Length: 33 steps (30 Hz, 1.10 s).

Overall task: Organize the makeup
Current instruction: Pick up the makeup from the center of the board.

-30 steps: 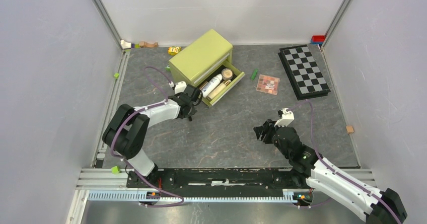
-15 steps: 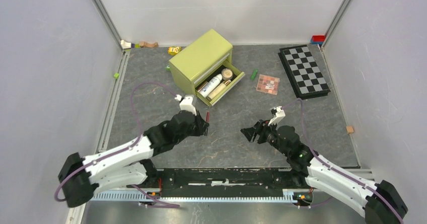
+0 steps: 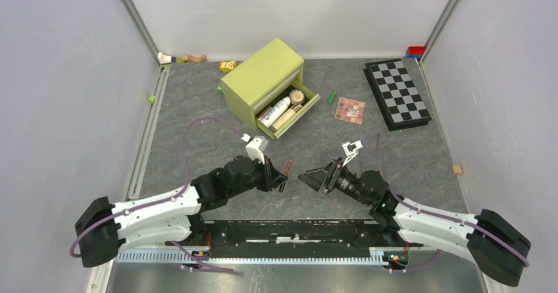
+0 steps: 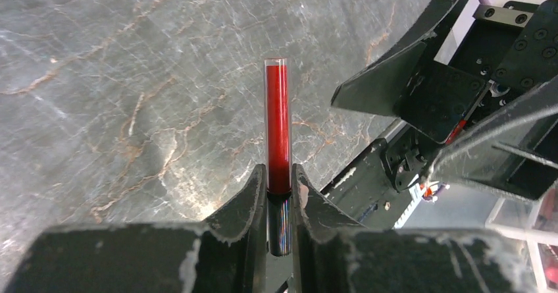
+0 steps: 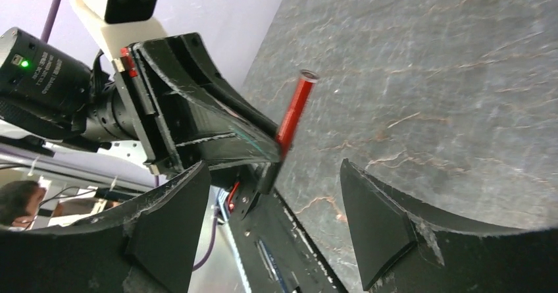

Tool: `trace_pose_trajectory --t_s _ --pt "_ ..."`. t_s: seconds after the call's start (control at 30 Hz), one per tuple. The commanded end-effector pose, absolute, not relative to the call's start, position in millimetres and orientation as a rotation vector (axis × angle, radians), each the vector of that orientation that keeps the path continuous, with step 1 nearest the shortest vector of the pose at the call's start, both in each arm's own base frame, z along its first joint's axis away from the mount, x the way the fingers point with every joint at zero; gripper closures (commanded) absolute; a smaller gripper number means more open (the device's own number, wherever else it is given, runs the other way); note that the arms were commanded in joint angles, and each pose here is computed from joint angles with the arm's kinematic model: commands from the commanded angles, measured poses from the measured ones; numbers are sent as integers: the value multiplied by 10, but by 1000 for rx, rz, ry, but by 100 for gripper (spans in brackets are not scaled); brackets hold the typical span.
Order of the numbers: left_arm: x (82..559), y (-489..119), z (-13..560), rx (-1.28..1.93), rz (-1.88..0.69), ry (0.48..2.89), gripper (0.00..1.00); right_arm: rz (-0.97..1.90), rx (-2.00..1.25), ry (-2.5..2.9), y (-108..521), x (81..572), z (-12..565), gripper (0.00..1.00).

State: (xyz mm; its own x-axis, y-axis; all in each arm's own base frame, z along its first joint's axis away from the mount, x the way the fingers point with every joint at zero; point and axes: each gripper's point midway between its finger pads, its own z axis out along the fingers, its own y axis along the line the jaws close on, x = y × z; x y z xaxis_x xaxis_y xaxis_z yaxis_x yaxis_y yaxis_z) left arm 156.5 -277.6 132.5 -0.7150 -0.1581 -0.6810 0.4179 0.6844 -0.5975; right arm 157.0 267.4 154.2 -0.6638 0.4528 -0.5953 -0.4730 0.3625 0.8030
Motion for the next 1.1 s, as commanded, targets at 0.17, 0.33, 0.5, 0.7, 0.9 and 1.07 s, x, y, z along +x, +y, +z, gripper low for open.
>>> trace_pose_trajectory --t_s 0.17,0.33,0.5,0.7,0.9,1.07 --pt "1471 -3171 1632 292 -1153 2064 98 1571 51 1719 2787 1493 1728 25" --pt "1414 -3219 1645 317 -1162 2057 98 1527 119 1783 2759 1550 1550 30" --pt "1359 -3280 1675 353 -1186 2041 98 1537 145 1798 2750 1540 1496 36" --pt "1302 -3376 1635 404 -1195 2055 98 1559 149 1786 2758 1532 1520 43" --pt "1288 -3407 1620 408 -1197 2052 98 1565 144 1779 2772 1536 1548 61" --pt "1312 -3359 1677 366 -1202 2029 83 1551 165 1801 2754 1541 1493 83"
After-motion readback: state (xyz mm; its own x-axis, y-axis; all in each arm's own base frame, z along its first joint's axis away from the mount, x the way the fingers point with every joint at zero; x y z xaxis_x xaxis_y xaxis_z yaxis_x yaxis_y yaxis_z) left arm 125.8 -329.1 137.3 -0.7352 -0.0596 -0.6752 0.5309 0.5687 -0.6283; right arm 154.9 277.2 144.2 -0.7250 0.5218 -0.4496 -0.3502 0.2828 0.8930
